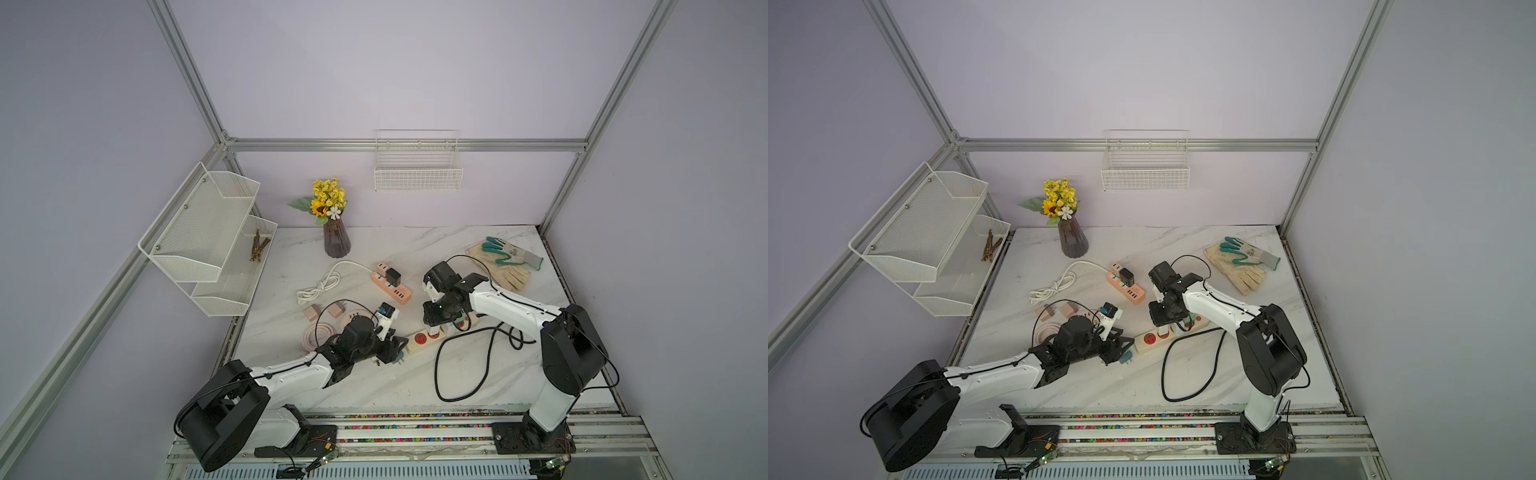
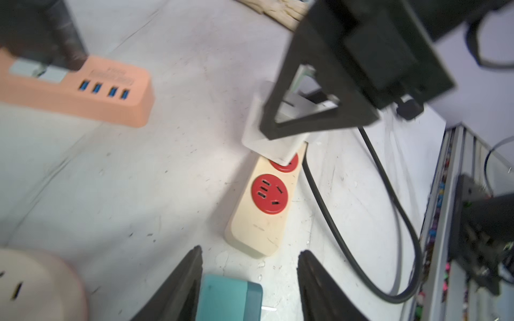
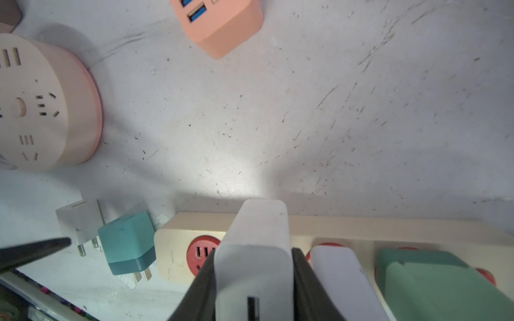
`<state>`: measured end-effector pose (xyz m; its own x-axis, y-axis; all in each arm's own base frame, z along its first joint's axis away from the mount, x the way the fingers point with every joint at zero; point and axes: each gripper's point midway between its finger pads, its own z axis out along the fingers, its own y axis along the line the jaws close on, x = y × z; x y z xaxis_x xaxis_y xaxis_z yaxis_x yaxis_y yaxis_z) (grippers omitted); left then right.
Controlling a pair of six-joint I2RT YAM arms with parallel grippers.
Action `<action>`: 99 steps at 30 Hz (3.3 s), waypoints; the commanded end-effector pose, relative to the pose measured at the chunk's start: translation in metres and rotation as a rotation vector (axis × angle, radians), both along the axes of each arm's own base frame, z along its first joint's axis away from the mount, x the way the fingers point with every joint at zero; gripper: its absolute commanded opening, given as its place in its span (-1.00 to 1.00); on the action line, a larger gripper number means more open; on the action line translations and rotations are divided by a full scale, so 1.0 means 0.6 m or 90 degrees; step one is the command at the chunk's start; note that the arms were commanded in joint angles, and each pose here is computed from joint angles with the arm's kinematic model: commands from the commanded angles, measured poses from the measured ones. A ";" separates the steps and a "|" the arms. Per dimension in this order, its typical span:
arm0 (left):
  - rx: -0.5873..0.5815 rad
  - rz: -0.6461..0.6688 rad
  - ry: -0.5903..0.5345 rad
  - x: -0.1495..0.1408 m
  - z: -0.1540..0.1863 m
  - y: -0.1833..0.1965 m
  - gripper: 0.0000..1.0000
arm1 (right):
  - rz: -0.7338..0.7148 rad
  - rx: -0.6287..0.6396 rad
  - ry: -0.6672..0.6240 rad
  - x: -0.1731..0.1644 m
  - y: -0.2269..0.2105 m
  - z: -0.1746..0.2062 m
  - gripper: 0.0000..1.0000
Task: Pull the plug off the socket
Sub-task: Place the plug at the center of the board, then remove the plug from the socket.
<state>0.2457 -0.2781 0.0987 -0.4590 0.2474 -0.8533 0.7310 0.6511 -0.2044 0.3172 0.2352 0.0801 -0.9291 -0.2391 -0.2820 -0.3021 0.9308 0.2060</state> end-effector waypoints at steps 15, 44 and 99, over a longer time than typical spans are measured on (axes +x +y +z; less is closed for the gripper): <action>0.070 -0.088 -0.213 0.013 -0.054 -0.043 0.44 | -0.005 -0.057 0.080 -0.044 -0.043 -0.077 -1.00; -0.508 0.117 0.513 0.070 -0.012 -0.016 0.27 | -0.020 0.017 -0.024 0.002 -0.014 -0.019 -1.00; -0.521 0.121 0.579 0.086 -0.051 -0.050 -0.51 | -0.041 0.112 -0.051 0.034 0.018 0.028 -1.00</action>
